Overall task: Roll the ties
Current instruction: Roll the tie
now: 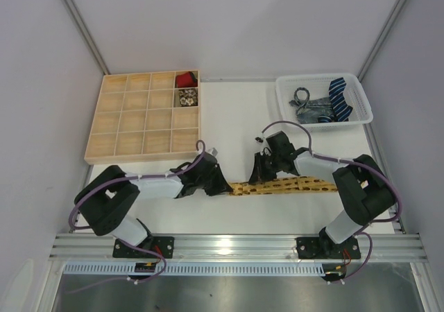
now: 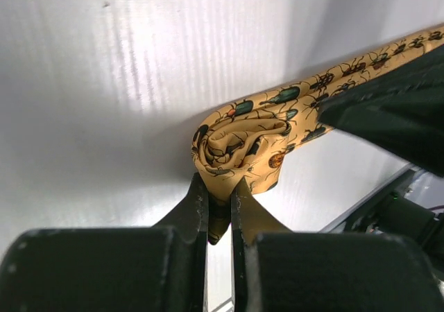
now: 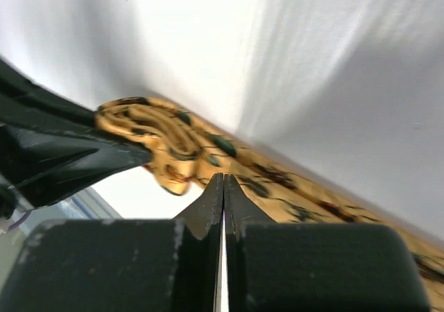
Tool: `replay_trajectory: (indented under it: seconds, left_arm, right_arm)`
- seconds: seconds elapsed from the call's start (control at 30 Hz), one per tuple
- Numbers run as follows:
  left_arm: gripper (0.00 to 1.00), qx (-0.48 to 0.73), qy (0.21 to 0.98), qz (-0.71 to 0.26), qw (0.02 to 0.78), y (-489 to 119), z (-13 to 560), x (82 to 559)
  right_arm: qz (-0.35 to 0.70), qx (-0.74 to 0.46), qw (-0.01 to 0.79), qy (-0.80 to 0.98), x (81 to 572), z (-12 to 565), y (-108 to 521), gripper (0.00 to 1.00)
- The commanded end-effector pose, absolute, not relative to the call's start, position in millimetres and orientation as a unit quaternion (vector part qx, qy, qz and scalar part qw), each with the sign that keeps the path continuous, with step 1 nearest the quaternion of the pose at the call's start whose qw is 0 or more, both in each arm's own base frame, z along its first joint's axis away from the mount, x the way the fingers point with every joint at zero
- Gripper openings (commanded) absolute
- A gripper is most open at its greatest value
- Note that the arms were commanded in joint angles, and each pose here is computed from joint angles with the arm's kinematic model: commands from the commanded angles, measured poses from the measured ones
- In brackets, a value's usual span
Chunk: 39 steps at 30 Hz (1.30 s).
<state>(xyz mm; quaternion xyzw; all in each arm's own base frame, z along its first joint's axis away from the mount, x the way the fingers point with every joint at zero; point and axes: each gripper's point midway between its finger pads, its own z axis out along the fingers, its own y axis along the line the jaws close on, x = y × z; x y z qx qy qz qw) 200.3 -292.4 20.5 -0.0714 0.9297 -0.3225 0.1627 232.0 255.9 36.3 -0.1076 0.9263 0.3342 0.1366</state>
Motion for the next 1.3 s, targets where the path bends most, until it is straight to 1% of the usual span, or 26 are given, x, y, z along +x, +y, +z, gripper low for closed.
replay_trajectory:
  seconds: [0.0, 0.1, 0.37, 0.57, 0.87, 1.27]
  left_arm:
    - [0.01, -0.055, 0.961, -0.224, 0.154, -248, -9, 182]
    - [0.00, -0.051, 0.958, -0.233, 0.160, -251, -4, 184]
    - [0.00, -0.063, 0.952, -0.241, 0.175, -250, 4, 187]
    - [0.00, -0.085, 0.944, -0.248, 0.198, -247, 16, 193]
    - [0.00, -0.098, 0.949, -0.234, 0.186, -248, 16, 194]
    - [0.00, -0.121, 0.925, -0.288, 0.216, -260, 40, 204]
  right_arm:
    - [0.312, -0.096, 0.155, 0.932, 249, 40, 249, 0.01]
    - [0.307, -0.088, 0.150, 0.936, 251, 28, 249, 0.00]
    - [0.281, -0.065, 0.138, 0.947, 232, 2, 230, 0.00]
    - [0.267, -0.062, 0.151, 0.950, 235, 1, 223, 0.00]
    - [0.276, -0.064, 0.145, 0.948, 235, -1, 229, 0.00]
    - [0.273, -0.069, 0.139, 0.949, 233, -7, 229, 0.00]
